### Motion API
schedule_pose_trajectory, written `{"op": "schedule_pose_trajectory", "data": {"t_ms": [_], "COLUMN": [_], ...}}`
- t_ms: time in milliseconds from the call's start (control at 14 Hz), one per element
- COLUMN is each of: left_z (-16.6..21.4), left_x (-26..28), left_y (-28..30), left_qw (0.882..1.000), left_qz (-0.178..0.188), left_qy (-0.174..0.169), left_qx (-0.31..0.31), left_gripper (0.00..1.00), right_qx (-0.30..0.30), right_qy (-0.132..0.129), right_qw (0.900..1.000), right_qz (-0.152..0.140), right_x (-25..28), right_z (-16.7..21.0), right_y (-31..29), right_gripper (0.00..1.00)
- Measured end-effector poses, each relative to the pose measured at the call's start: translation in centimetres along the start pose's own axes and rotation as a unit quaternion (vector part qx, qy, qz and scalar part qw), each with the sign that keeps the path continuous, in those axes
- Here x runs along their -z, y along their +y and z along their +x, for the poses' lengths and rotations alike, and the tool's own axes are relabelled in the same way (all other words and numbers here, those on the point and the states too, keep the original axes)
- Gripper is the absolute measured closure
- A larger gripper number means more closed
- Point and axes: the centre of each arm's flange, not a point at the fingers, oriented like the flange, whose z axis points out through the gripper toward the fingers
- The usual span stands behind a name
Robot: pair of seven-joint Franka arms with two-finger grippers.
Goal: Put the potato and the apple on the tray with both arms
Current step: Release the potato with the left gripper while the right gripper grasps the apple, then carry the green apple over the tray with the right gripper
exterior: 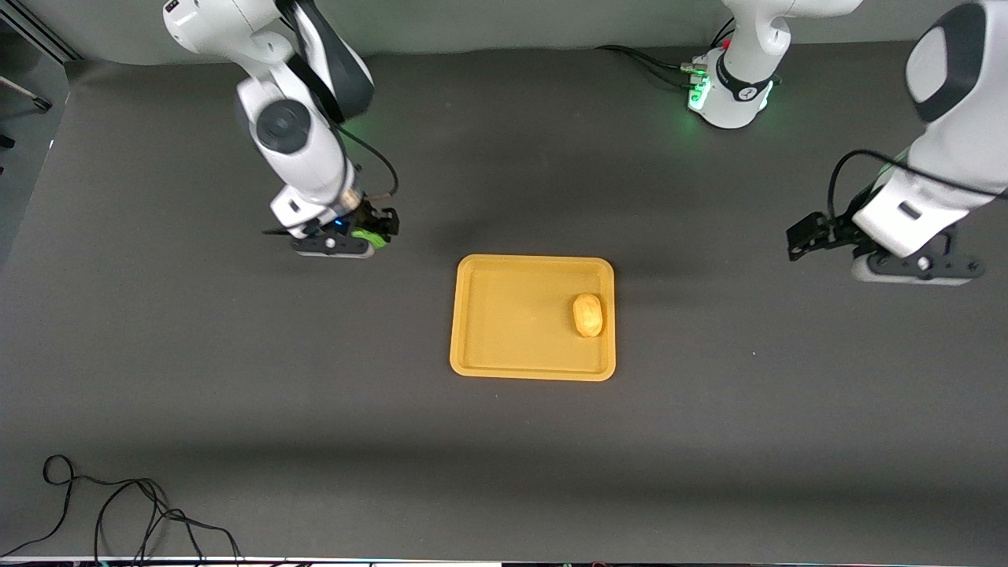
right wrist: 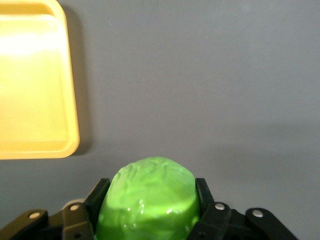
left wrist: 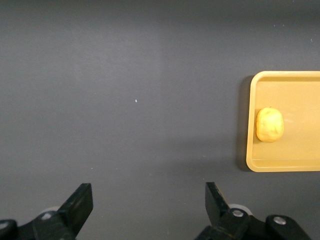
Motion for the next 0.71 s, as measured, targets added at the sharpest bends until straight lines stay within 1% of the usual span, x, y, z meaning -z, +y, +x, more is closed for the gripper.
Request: {"op": "schedule_pose_trajectory", "data": {"t_ms": [143, 286, 429, 571, 714], "left_z": [0.1, 0.1, 0.1, 0.2, 0.1], "left_x": [0.3, 0.2, 0.0, -0.5, -0.8], "left_y": [-2.0, -5.1, -6.9, -6.9, -6.6], "left_qw": [1.0, 1.0, 1.0, 1.0, 1.0], "left_qz": [0.002, 0.003, 0.004, 0.003, 0.003], "left_qy": [0.002, -0.002, -0.006, -0.014, -0.023], "left_qx": [0.01, 0.006, 0.004, 0.001, -0.007], "left_gripper": [0.0, 0.0, 0.0, 0.0, 0.0], "right_qx": [-0.002, 0.0, 0.006, 0.01, 0.004], "right_qy": [0.006, 0.022, 0.035, 0.029, 0.016], "right_qw": [1.0, 1.0, 0.999, 0.999, 1.0], "right_qz": [0.004, 0.013, 0.018, 0.024, 0.024], "right_x": [5.7, 9.0, 10.0, 9.8, 8.8], "right_z": [1.1, 2.3, 3.9, 5.4, 6.4], "right_y": [-0.5, -1.6, -4.0, -8.3, -13.6], "right_gripper": [0.26, 0.26, 0.26, 0.26, 0.26]}}
